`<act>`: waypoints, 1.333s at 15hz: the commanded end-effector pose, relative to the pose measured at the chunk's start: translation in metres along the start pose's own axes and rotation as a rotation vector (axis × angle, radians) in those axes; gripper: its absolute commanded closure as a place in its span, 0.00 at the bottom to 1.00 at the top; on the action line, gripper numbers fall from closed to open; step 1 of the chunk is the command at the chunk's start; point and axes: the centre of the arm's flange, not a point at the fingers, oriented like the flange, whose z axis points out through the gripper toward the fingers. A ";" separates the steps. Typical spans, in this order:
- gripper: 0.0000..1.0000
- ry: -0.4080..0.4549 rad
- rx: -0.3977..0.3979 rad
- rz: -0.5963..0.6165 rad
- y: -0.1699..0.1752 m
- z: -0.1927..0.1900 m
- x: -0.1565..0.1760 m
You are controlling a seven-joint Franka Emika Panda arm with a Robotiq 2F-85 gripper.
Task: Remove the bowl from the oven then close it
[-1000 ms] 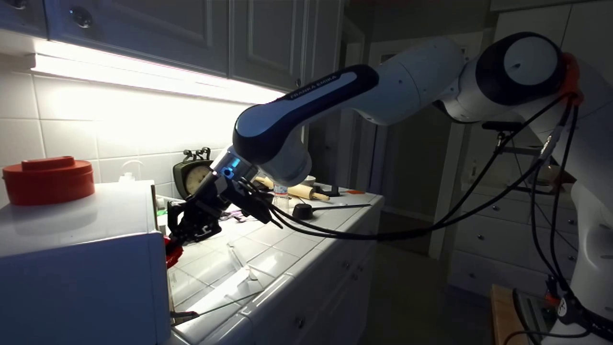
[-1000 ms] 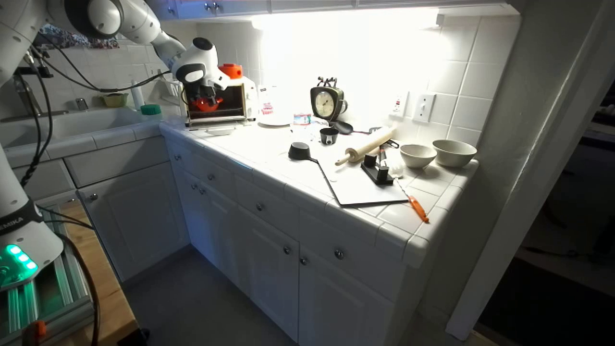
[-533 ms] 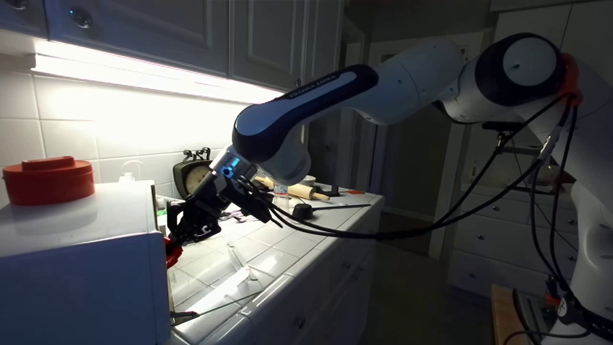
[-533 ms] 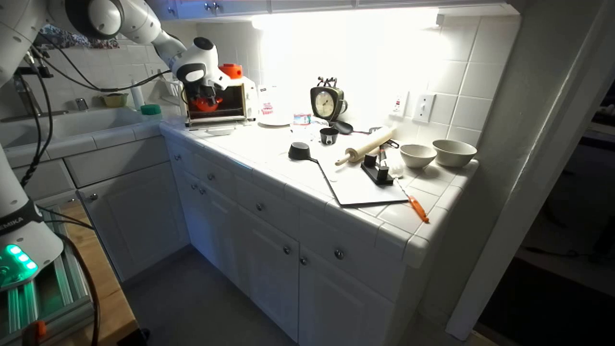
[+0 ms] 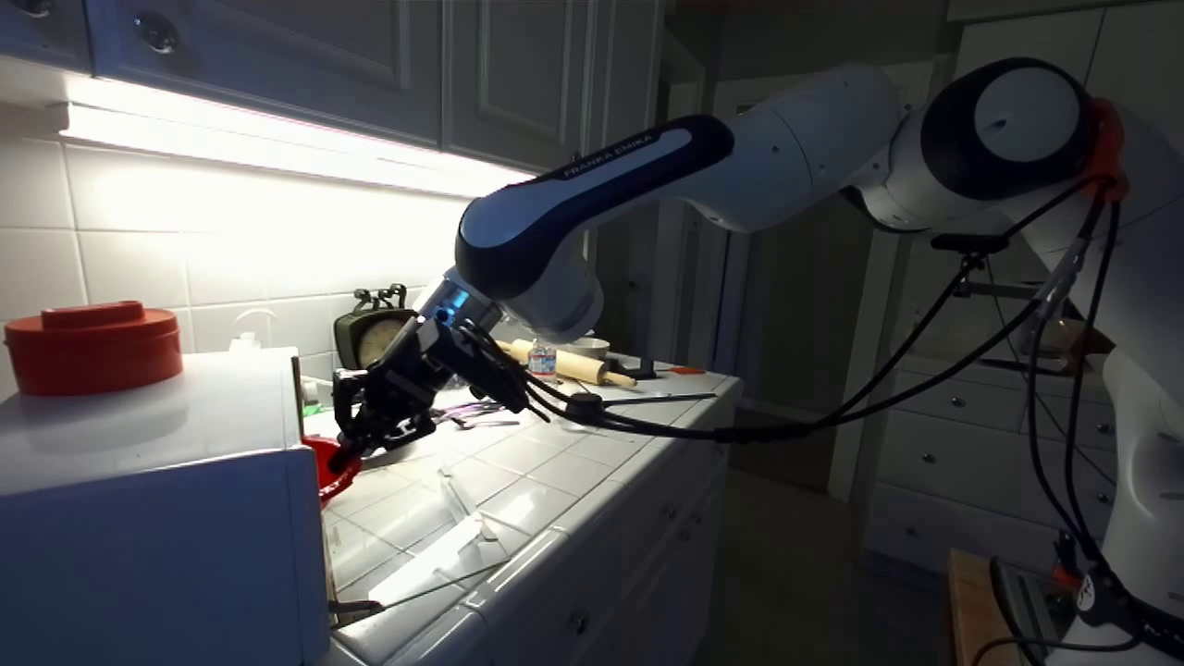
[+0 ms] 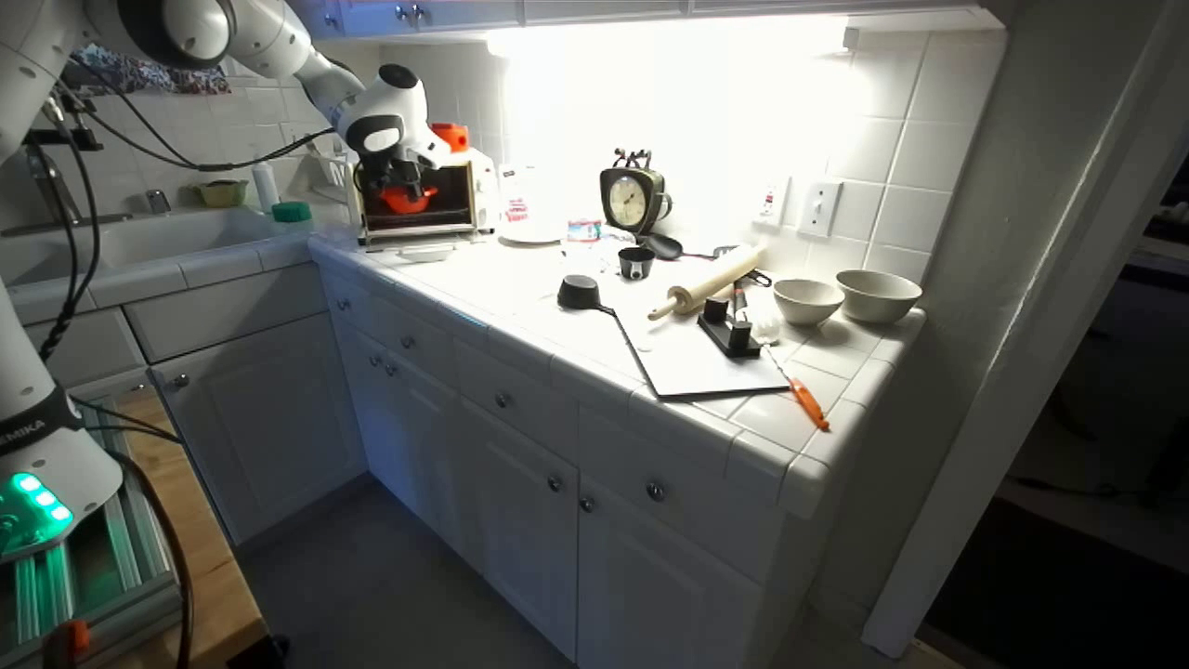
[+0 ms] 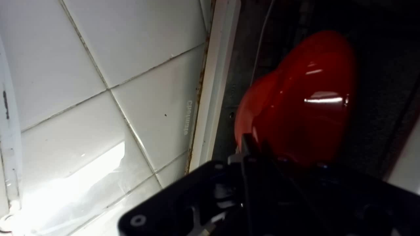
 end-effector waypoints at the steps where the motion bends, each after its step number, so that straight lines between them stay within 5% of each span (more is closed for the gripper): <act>1: 0.99 0.000 -0.018 0.049 0.003 -0.014 -0.001; 20: 0.99 0.152 -0.068 0.310 0.070 -0.081 -0.007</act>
